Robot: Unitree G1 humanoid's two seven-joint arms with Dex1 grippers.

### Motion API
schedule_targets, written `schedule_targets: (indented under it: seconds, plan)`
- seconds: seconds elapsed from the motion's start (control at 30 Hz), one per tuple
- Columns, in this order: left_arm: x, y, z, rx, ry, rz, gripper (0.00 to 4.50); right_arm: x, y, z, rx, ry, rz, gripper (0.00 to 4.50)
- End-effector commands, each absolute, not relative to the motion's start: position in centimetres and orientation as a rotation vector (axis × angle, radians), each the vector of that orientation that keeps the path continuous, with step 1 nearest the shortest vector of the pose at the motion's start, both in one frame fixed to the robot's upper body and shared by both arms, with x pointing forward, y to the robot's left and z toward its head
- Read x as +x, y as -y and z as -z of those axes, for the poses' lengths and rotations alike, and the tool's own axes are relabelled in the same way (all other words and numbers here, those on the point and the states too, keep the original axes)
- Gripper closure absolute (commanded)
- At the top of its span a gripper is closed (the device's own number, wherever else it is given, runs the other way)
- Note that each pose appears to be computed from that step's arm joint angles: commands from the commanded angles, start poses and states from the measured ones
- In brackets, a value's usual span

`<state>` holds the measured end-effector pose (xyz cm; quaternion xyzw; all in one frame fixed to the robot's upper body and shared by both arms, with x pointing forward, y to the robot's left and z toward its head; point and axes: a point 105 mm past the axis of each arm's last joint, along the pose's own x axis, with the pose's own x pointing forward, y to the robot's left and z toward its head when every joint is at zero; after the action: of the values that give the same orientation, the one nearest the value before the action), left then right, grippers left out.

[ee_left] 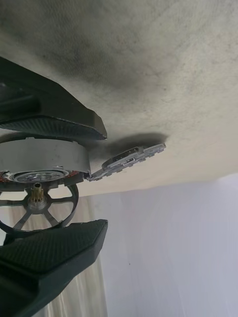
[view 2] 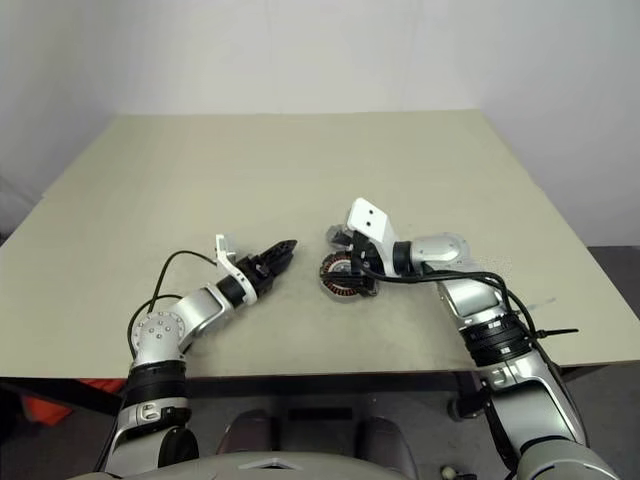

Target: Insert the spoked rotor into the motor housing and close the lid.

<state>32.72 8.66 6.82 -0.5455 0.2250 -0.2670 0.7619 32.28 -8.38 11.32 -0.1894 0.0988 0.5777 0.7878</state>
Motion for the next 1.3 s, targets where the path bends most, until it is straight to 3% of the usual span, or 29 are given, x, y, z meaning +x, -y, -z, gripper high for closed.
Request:
schedule_targets:
  seconds: [0.03,0.27,0.47,1.3]
  plan:
    - [32.7,-8.7,-7.6,-1.167,-0.454,0.595,1.79,32.5,8.9,-14.3,-0.441,-0.113,-1.238,0.6]
    - [32.7,-8.5,-7.5,-1.168,-0.461,0.6,1.79,32.7,10.8,-17.4,-0.487,-0.045,-1.204,0.6]
    - [32.8,-8.4,-7.5,-1.169,-0.466,0.606,1.79,34.6,14.3,-15.8,-0.63,-0.133,-1.112,0.6]
    - [32.8,-9.2,-7.4,-1.146,-0.448,0.573,1.79,33.9,11.4,-13.0,-0.643,-0.145,-1.244,0.6]
